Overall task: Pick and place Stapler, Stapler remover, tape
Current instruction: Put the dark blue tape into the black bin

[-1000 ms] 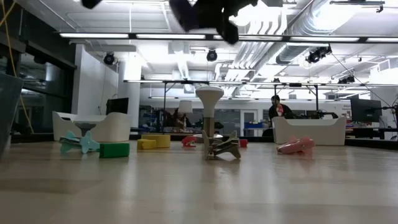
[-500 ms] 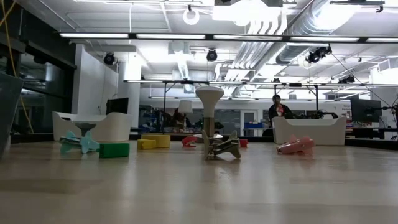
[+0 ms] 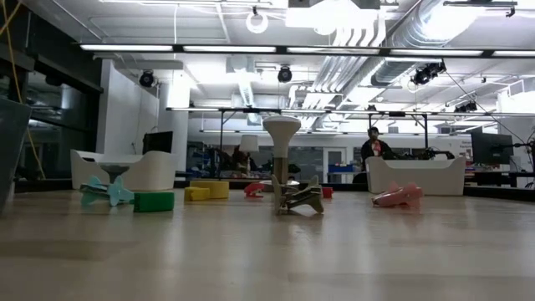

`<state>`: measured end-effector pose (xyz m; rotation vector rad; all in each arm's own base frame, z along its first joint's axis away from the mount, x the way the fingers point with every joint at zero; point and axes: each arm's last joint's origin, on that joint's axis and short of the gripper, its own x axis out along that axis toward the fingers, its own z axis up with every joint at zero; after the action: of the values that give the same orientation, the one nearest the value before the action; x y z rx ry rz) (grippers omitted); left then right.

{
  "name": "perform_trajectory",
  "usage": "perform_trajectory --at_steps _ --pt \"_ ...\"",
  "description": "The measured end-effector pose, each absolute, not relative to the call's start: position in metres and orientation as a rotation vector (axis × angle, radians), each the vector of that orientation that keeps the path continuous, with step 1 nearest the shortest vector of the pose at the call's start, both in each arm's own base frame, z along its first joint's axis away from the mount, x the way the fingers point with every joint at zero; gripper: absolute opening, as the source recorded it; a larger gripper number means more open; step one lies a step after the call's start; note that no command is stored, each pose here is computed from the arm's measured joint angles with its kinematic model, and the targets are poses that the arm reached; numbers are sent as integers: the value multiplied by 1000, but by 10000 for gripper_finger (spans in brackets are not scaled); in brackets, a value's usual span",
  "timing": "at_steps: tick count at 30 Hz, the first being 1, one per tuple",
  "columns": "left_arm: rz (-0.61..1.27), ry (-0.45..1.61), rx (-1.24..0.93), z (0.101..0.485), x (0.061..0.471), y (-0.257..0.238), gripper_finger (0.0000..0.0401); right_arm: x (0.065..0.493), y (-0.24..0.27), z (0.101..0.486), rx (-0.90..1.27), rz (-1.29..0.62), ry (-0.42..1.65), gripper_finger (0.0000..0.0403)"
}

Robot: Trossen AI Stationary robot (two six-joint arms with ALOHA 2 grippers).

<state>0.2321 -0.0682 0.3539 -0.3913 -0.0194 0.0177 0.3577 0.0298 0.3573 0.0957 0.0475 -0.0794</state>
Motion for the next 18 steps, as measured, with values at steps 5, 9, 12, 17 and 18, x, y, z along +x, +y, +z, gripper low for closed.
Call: perform_trajectory --at_steps 5,9,12,17,18 --pt "18 -28 -397 355 232 -68 250 367 31 348 133 -60 48 30" --pt "9 -38 -399 356 232 -68 250 372 31 344 165 -96 33 30" --pt "7 -43 -400 356 232 -68 248 372 30 344 180 -122 20 30" --pt "6 -43 -400 356 232 -68 218 372 29 345 181 -143 18 30" --pt "6 -43 -400 356 232 -68 207 372 29 344 181 -142 19 30"
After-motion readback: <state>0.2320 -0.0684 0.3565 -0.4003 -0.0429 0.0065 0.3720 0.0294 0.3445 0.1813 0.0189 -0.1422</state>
